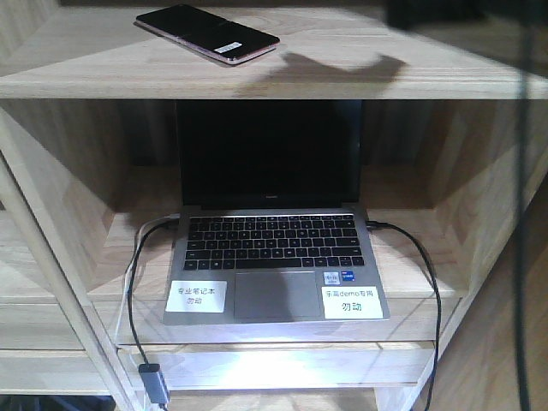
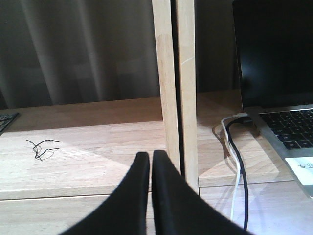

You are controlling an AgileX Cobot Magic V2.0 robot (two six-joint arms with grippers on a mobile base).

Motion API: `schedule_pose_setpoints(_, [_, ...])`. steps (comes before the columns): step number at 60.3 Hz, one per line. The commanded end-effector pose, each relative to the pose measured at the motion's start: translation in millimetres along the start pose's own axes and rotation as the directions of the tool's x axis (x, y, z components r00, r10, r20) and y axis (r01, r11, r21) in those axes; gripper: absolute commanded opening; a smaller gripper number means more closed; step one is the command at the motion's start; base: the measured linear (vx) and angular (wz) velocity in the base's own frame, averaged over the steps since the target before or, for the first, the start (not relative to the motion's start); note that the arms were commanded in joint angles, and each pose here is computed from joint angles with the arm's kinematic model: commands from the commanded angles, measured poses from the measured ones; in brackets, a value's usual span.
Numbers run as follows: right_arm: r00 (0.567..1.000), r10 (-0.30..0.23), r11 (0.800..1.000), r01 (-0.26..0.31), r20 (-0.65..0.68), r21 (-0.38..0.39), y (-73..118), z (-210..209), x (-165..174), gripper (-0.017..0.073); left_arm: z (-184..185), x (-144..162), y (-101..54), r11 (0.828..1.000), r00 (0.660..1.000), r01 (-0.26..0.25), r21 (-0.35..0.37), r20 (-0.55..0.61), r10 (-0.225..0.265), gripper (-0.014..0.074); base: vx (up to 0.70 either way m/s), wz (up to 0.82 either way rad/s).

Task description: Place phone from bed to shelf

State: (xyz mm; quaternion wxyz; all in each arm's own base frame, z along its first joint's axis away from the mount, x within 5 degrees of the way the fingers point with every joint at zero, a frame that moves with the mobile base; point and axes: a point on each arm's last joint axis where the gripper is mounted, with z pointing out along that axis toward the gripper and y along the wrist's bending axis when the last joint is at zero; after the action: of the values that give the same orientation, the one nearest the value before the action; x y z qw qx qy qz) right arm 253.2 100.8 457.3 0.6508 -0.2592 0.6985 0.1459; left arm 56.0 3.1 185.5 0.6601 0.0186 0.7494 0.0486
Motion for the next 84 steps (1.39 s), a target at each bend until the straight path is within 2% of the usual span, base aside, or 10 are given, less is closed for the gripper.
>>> schedule_pose_setpoints(1, [0.995,0.026,0.997,-0.033,0.093,0.075,3.5,-32.9,-1.3,-0.0003,-3.2,-15.4,1.1,1.000,0.994,0.009,-0.005,0.108,-0.008,0.0001,0.00,0.00])
schedule_pose_setpoints(11, [0.995,0.051,0.987,-0.063,0.083,0.145,14.0,-67.1,40.1,-0.0003,-3.2,-15.4,1.1,1.000,0.994,0.009,-0.005,0.108,-0.008,0.0001,0.00,0.00])
schedule_pose_setpoints(26, [0.987,0.096,0.964,-0.123,0.126,0.237,33.0,-124.3,103.9,-0.0003,-3.2,-15.4,1.1,1.000,0.994,0.009,-0.005,0.108,-0.008,0.0001,0.00,0.00])
schedule_pose_setpoints(39, [0.981,0.095,0.960,-0.135,0.168,0.244,52.6,-163.2,152.5,-0.0003,-3.2,-15.4,1.1,1.000,0.994,0.009,-0.005,0.108,-0.008,0.0001,0.00,0.00])
schedule_pose_setpoints(49, [0.968,0.136,0.955,-0.185,0.211,0.232,63.1,-179.6,183.5,-0.0003,-3.2,-15.4,1.1,1.000,0.994,0.009,-0.005,0.108,-0.008,0.0001,0.00,0.00])
schedule_pose_setpoints(61, [0.963,0.158,0.953,-0.206,0.217,0.222,68.3,-184.0,203.0,-0.0003,-3.2,-15.4,1.1,1.000,0.994,0.009,-0.005,0.108,-0.008,0.0001,0.00,0.00])
schedule_pose_setpoints(84, [0.963,0.158,0.953,-0.207,0.216,0.222,68.4,-183.9,204.1,-0.0003,-3.2,-15.4,1.1,1.000,0.994,0.009,-0.005,0.108,-0.008,0.0001,0.00,0.00])
